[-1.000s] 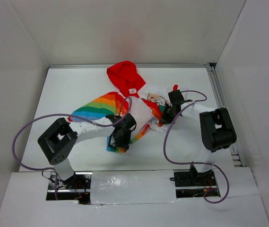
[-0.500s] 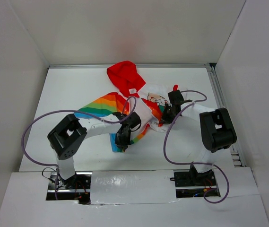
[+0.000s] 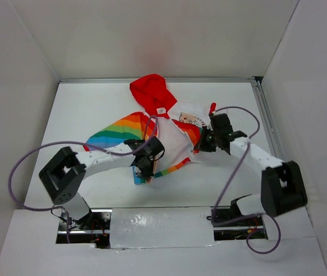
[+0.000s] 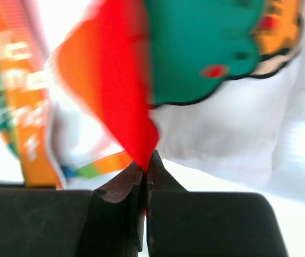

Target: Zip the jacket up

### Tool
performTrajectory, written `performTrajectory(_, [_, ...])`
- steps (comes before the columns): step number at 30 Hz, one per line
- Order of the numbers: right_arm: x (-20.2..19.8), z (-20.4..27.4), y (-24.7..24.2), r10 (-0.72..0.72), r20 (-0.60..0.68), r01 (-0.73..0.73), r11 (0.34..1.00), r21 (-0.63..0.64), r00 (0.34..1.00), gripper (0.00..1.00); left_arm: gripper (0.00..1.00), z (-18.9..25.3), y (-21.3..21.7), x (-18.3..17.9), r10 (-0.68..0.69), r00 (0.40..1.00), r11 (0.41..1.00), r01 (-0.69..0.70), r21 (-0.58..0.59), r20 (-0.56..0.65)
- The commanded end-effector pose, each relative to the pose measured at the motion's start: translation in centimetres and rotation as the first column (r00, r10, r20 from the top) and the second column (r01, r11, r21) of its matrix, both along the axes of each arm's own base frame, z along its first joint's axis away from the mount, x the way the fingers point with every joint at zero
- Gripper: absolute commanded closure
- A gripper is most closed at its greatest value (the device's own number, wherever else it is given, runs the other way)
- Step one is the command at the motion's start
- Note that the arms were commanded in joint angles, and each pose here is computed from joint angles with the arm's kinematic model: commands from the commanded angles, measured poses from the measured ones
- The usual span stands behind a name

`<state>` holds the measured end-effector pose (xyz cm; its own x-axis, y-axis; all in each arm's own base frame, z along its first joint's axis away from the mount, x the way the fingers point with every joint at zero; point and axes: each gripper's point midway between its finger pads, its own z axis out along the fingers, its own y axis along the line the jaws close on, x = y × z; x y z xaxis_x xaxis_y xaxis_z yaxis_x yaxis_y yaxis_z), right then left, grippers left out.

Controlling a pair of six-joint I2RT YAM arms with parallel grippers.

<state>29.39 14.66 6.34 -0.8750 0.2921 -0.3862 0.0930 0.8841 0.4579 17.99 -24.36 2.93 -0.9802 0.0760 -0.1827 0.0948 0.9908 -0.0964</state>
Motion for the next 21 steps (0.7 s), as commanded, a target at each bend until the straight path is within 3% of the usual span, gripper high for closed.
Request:
performTrajectory(1, [0.4,6.6,1.5,0.091,0.254,-0.109,0.992,0.060,0.963,1.00,1.00,4.4,-0.7,1.9,-0.037,0.985,0.989,0.059,-0.133,0.167])
performTrajectory(5, [-1.8,9.8,3.8,0.200,0.373,-0.264,0.956,0.127,0.906,1.00,1.00,8.2,-1.3,2.5,-0.035,0.961,0.950,0.117,-0.290,0.274])
performTrajectory(8, [-3.8,12.7,6.3,0.289,0.517,-0.430,0.885,0.177,0.806,1.00,1.00,11.3,-2.2,2.9,-0.052,0.927,0.909,0.198,-0.367,0.371])
performTrajectory(12, [-6.4,17.6,8.7,0.314,0.748,-0.606,0.782,0.145,0.585,1.00,1.00,14.6,-2.9,3.6,-0.019,0.884,0.869,0.246,-0.429,0.468])
performTrajectory(17, [-9.9,21.9,10.6,0.338,0.871,-0.736,0.676,0.039,0.356,1.00,1.00,17.4,-3.3,5.1,0.067,0.840,0.845,0.239,-0.478,0.539])
performTrajectory(21, [-10.6,23.0,10.8,0.306,0.896,-0.720,0.693,0.024,0.323,1.00,1.00,19.1,-3.7,5.8,0.133,0.826,0.818,0.221,-0.531,0.548])
